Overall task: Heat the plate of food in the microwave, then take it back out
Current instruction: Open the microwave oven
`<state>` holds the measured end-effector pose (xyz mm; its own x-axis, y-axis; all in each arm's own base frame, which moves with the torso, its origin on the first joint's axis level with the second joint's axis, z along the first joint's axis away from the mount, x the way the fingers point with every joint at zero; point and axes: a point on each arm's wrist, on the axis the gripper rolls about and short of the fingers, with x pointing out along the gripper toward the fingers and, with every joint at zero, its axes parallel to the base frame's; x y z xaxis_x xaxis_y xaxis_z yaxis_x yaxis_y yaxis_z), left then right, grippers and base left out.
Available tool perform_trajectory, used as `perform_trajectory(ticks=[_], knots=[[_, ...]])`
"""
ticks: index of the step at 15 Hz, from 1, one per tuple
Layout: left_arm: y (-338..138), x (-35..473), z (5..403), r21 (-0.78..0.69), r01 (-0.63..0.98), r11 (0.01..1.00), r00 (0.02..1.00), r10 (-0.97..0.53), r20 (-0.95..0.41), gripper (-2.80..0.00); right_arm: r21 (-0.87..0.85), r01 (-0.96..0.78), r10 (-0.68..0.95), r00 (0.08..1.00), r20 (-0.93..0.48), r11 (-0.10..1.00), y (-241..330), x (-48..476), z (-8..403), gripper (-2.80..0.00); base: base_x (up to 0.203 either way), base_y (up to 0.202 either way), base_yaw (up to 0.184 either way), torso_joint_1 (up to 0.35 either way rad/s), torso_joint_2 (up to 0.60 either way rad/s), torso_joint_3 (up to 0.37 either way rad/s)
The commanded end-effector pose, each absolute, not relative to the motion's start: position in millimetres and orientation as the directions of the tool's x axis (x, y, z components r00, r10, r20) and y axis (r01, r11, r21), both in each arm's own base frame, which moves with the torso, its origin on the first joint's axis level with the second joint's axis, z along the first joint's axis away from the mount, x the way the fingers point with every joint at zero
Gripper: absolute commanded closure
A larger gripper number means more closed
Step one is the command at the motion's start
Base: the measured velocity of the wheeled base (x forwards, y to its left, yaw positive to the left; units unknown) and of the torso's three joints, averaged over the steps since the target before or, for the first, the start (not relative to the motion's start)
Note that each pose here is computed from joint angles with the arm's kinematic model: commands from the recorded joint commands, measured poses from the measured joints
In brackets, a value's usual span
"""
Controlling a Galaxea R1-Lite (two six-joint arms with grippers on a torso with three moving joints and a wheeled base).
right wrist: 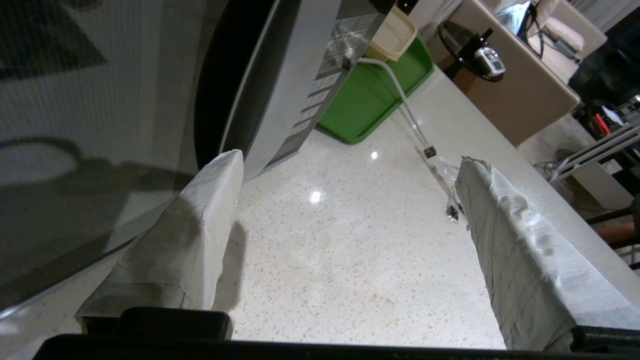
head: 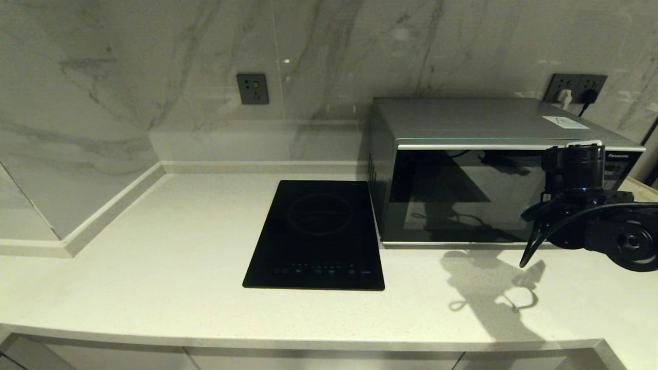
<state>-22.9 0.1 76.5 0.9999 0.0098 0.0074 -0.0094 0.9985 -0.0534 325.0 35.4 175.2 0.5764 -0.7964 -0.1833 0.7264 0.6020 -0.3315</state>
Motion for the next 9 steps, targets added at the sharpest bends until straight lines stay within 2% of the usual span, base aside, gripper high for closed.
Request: perform_trajectory(ticks=[1, 9], knots=[[0, -23, 77, -0.054, -0.01, 0.998, 1.0, 0.011, 0.008, 0.0, -0.345, 0.722, -0.799, 0.569, -0.197, 0.6, 33, 330, 166, -2.8, 0.0, 0.0, 0.0, 0.0, 0.0, 0.0], [0, -23, 77, -0.054, -0.01, 0.998, 1.0, 0.011, 0.008, 0.0, -0.292, 0.753, -0.808, 0.553, -0.203, 0.589, 27, 360, 155, -2.8, 0.0, 0.0, 0.0, 0.0, 0.0, 0.0]])
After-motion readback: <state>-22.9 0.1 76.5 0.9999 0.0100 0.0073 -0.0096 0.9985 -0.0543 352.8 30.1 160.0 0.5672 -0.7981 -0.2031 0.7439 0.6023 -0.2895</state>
